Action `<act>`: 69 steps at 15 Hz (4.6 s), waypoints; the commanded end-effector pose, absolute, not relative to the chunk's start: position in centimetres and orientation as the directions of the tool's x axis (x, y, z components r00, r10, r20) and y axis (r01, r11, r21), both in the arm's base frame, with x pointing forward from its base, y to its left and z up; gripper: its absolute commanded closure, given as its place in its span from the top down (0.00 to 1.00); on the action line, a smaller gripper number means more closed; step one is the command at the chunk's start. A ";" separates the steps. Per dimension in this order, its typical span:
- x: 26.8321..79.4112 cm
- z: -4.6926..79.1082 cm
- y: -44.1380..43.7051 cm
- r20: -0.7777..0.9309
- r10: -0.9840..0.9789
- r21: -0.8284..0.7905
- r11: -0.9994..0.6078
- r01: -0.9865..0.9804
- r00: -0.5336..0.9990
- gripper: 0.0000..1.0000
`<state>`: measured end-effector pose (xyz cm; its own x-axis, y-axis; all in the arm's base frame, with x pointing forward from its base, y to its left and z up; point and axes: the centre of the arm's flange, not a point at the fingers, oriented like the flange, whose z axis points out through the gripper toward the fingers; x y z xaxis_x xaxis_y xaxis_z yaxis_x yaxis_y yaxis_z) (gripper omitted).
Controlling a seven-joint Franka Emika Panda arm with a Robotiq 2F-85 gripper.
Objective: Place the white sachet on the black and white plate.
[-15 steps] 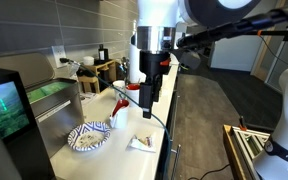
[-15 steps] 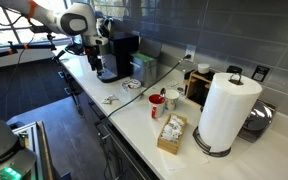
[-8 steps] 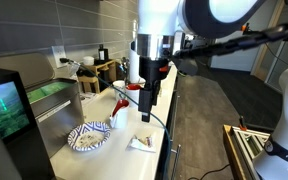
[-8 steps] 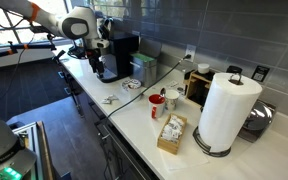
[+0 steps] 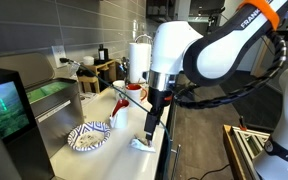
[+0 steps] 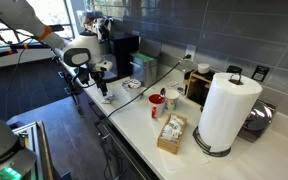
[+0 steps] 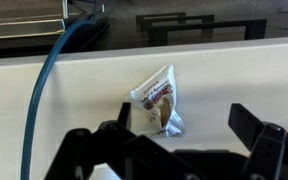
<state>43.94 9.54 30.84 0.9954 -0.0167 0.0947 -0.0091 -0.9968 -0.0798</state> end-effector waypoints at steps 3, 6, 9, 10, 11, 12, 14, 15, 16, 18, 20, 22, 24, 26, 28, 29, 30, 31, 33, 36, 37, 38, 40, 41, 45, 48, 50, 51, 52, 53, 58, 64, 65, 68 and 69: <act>44.1 27.8 9.0 0.058 -0.248 -0.084 -0.966 -0.243 0.967 1.00; 44.3 27.4 8.4 0.000 -0.394 -0.090 -0.915 -0.392 0.919 1.00; 44.4 27.1 7.8 -0.016 -0.530 -0.086 -0.844 -0.530 0.848 1.00; 44.5 27.0 7.7 -0.020 -0.573 -0.082 -0.816 -0.573 0.819 1.00; 44.6 27.0 7.7 -0.028 -0.615 -0.081 -0.784 -0.615 0.788 1.00; 44.6 27.2 7.8 -0.020 -0.656 -0.075 -0.752 -0.655 0.754 1.00; 44.8 27.5 8.1 -0.032 -0.732 -0.068 -0.677 -0.733 0.680 1.00; 44.8 27.6 8.3 -0.031 -0.768 -0.062 -0.637 -0.768 0.640 1.00; 44.9 27.7 8.3 -0.022 -0.801 -0.046 -0.597 -0.801 0.598 1.00; 45.3 27.5 8.1 -0.004 -0.855 -0.011 -0.519 -0.855 0.519 1.00; 46.0 26.8 8.0 0.014 -0.892 0.034 -0.452 -0.892 0.452 1.00; 46.9 26.2 8.4 0.013 -0.903 0.063 -0.429 -0.901 0.430 1.00; 47.9 25.7 9.1 0.009 -0.906 0.074 -0.422 -0.904 0.423 1.00; 49.0 25.5 9.5 0.002 -0.908 0.080 -0.417 -0.906 0.418 1.00; 49.8 24.6 9.5 -0.008 -0.912 0.116 -0.407 -0.906 0.409 1.00; 49.9 24.0 9.4 -0.013 -0.915 0.133 -0.401 -0.907 0.403 1.00; 49.9 23.2 9.1 -0.027 -0.918 0.156 -0.394 -0.906 0.395 1.00; 49.8 22.7 8.9 -0.036 -0.920 0.169 -0.390 -0.905 0.390 1.00; 49.8 21.4 8.4 -0.047 -0.924 0.192 -0.381 -0.904 0.379 1.00; 49.8 19.0 8.4 -0.064 -0.925 0.229 -0.380 -0.896 0.375 1.00; 49.9 18.7 8.5 -0.069 -0.925 0.231 -0.380 -0.896 0.374 1.00; 49.9 18.9 8.5 -0.073 -0.925 0.235 -0.378 -0.895 0.372 1.00; 50.0 19.6 8.4 -0.071 -0.928 0.229 -0.372 -0.900 0.366 1.00; 49.9 20.0 8.4 -0.079 -0.926 0.224 -0.378 -0.898 0.370 1.00; 47.8 23.5 8.2 -0.129 -0.891 0.157 -0.451 -0.879 0.434 1.00; 46.8 25.0 8.2 -0.157 -0.863 0.112 -0.499 -0.860 0.480 1.00; 46.2 25.5 7.9 -0.187 -0.807 0.068 -0.580 -0.812 0.560 1.00; 45.8 25.7 7.6 -0.190 -0.766 0.038 -0.631 -0.775 0.614 1.00; 45.2 26.0 7.3 -0.180 -0.731 0.009 -0.670 -0.742 0.658 1.00; 44.6 26.1 7.0 -0.167 -0.696 -0.017 -0.706 -0.708 0.698 1.00; 43.1 25.5 5.4 -0.120 -0.572 -0.226 -0.780 -0.583 0.812 1.00; 41.6 26.6 4.7 -0.169 -0.602 -0.441 -0.661 -0.606 0.780 1.00; 41.1 26.5 4.6 -0.165 -0.581 -0.442 -0.679 -0.586 0.797 1.00; 39.0 24.8 4.4 -0.147 -0.447 -0.316 -0.824 -0.470 0.882 1.00; 38.5 24.2 4.2 -0.131 -0.410 -0.288 -0.855 -0.430 0.903 1.00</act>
<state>40.93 4.74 25.63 0.8504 -0.5017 -0.1586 -0.5226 -0.7703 -0.3654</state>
